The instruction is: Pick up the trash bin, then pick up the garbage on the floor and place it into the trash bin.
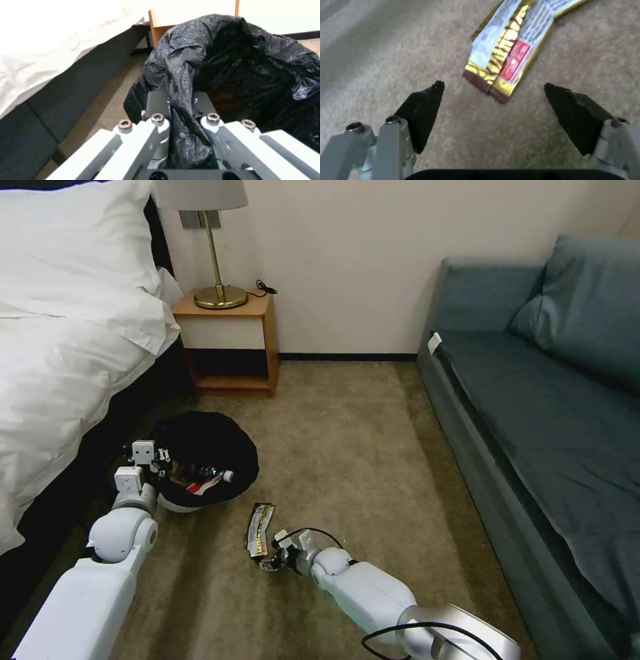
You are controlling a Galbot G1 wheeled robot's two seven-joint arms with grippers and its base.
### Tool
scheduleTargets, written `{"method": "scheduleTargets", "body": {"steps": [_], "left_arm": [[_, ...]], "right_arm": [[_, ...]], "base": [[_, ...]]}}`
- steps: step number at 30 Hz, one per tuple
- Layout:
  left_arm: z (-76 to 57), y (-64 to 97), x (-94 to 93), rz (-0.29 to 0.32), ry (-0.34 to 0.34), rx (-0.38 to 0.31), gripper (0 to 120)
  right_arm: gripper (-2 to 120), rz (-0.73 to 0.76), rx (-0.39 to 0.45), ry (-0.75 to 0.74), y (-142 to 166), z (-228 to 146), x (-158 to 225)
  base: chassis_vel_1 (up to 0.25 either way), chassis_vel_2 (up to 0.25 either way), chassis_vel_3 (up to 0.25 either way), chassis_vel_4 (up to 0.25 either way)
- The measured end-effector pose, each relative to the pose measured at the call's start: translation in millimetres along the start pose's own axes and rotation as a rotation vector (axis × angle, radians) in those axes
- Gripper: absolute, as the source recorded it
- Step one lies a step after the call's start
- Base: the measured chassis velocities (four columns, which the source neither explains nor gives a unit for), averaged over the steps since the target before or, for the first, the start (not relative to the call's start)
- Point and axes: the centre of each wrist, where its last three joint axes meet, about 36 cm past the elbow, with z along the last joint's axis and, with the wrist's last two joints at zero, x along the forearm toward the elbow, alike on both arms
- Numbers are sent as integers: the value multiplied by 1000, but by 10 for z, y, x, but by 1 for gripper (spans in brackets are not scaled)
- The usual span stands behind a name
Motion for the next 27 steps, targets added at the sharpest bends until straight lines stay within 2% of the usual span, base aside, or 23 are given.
{"method": "scheduleTargets", "body": {"steps": [10, 27], "left_arm": [[4, 13, 24, -4, -2, 0, 5], [-9, -87, 18, -4, -12, 18, 5]], "right_arm": [[78, 9, -4, 2, -57, 21, 12], [78, -2, -4, -15, -116, -16, 24]], "base": [[0, 0, 0, 0], [0, 0, 0, 0]]}}
